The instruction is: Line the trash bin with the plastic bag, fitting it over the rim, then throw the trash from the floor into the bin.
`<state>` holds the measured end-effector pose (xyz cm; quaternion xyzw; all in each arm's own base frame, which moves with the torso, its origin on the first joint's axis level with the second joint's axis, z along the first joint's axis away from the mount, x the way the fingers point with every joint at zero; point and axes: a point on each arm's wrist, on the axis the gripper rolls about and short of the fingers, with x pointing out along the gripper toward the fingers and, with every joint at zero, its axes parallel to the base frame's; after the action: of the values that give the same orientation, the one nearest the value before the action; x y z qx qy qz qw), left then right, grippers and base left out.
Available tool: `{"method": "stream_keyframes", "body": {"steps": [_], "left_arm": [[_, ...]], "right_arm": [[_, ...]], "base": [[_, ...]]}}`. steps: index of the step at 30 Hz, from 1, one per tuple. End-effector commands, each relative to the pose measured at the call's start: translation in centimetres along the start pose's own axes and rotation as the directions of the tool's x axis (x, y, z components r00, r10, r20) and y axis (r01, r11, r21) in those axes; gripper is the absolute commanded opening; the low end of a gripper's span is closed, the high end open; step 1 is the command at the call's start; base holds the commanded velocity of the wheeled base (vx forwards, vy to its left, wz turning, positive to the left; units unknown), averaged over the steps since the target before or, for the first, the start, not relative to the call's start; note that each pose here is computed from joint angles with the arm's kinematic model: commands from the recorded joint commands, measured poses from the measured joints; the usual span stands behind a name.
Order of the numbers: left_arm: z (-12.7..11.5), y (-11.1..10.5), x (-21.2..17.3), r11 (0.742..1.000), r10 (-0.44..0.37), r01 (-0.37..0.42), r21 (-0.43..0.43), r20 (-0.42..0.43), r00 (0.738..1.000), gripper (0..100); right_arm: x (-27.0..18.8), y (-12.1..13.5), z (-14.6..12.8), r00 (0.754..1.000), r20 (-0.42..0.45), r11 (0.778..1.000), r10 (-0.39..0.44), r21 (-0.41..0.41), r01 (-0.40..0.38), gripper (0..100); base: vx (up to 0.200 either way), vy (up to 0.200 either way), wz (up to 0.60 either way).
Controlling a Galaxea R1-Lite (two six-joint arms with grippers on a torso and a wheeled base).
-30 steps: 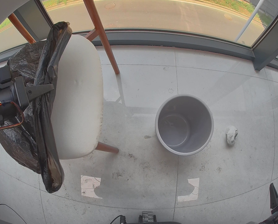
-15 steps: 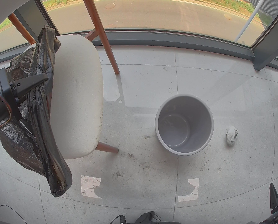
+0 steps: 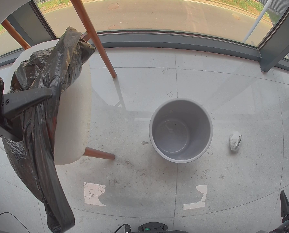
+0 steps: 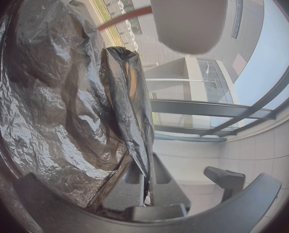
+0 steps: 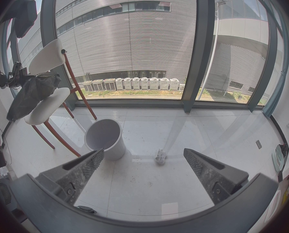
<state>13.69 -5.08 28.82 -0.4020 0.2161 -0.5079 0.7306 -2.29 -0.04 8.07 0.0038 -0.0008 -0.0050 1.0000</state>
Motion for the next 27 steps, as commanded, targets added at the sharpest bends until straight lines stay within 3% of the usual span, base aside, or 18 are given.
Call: {"method": "stream_keyframes", "body": {"steps": [1,7,19,27], "left_arm": [[-0.7,-1.3,0.2,0.997,-0.070,0.070,0.012,-0.055,0.996,0],[-0.6,-1.5,0.7,0.990,-0.134,0.139,0.038,-0.115,0.984,0],[0.2,-0.7,1.9,0.985,-0.168,0.173,0.004,-0.216,0.962,0],[0.6,0.9,2.8,0.989,-0.145,0.142,-0.030,-0.228,0.963,0]], "right_arm": [[0.0,0.0,-0.5,1.000,-0.005,1.000,0.001,0.000,-0.001,100],[0.0,0.0,-0.5,1.000,-0.005,1.000,-0.001,0.001,0.001,100],[0.0,0.0,-0.5,1.000,-0.005,1.000,-0.001,0.001,0.001,100],[0.0,0.0,-0.5,1.000,-0.005,1.000,-0.001,0.003,0.001,100]], "base": [[0.000,-0.200,0.00],[0.000,-0.200,0.00],[0.000,-0.200,0.00],[0.000,0.000,0.00]]}}
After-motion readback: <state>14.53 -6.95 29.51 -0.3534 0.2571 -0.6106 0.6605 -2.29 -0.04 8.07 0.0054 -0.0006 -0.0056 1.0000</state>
